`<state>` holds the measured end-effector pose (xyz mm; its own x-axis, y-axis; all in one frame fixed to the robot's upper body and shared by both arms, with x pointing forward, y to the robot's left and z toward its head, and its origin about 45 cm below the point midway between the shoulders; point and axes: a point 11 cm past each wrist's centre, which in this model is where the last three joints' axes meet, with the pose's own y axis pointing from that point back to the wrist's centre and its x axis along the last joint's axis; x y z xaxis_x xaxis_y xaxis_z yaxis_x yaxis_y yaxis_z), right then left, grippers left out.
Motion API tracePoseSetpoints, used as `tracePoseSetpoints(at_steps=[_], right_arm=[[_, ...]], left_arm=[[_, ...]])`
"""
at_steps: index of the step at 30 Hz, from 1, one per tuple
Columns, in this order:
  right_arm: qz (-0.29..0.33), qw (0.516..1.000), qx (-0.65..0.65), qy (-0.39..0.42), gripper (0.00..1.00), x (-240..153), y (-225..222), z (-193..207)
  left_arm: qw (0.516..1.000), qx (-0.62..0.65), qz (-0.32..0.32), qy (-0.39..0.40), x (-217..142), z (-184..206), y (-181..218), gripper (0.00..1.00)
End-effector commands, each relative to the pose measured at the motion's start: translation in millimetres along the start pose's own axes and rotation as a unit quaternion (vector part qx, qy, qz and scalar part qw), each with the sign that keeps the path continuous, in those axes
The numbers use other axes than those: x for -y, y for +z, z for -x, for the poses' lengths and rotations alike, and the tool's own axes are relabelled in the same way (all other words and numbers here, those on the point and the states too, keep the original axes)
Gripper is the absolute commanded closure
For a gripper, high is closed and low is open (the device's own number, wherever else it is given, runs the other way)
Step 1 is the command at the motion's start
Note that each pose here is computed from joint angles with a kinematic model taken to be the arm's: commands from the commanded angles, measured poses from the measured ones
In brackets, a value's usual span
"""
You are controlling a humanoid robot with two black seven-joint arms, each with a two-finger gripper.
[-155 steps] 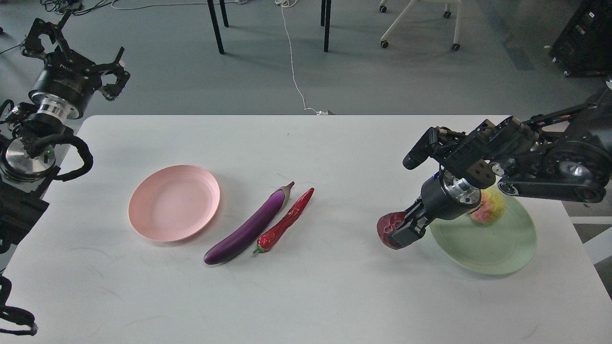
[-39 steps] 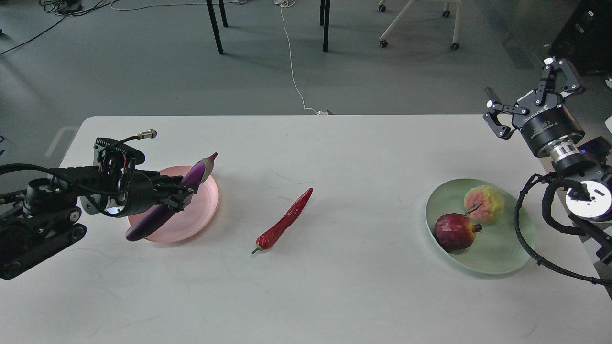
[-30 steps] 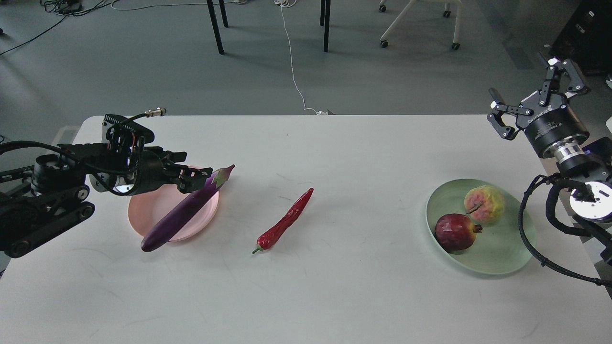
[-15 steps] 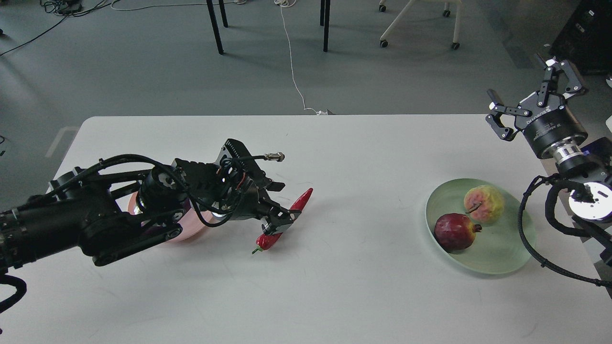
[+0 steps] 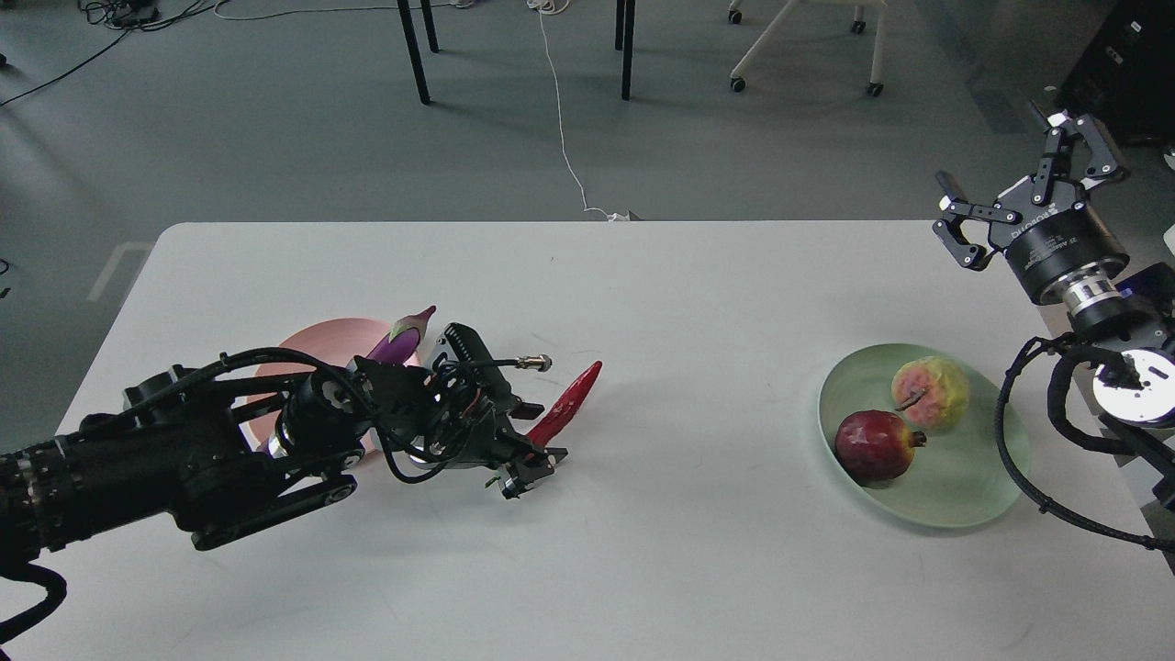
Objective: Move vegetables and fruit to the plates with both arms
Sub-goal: 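Release the eggplant and grasp the red chili pepper with the left hand, then carry the chili pepper onto the pink plate and release it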
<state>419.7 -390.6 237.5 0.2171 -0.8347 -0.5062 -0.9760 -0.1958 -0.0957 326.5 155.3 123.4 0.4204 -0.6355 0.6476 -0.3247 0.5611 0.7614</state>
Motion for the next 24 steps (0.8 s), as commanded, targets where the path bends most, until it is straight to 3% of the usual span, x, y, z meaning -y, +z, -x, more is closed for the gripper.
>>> tracePoseSetpoints(at_steps=[1,7,10,16,24], right_arm=[[0.0,1.0,0.0,-0.002,0.01,1,0,1],[-0.001,1.0,-0.001,-0.002,0.01,2,-2,1],[-0.001,1.0,-0.002,-0.003,0.01,2,-2,2],[-0.002,1.0,-0.003,-0.003,0.01,3,-4,2],[-0.002,1.0,-0.005,-0.001,0.01,2,-5,0]], left_arm=[[1.0,-0.006,-0.001,-0.002,-1,4,-2,0.79],[1.0,-0.013,-0.012,-0.003,-7,10,-9,0.91],[1.0,-0.014,-0.02,0.001,-17,9,-17,0.91],[0.996,-0.034,-0.051,0.071,-83,-22,-46,0.9],[0.986,-0.107,-0.126,0.032,-152,48,-108,0.89]])
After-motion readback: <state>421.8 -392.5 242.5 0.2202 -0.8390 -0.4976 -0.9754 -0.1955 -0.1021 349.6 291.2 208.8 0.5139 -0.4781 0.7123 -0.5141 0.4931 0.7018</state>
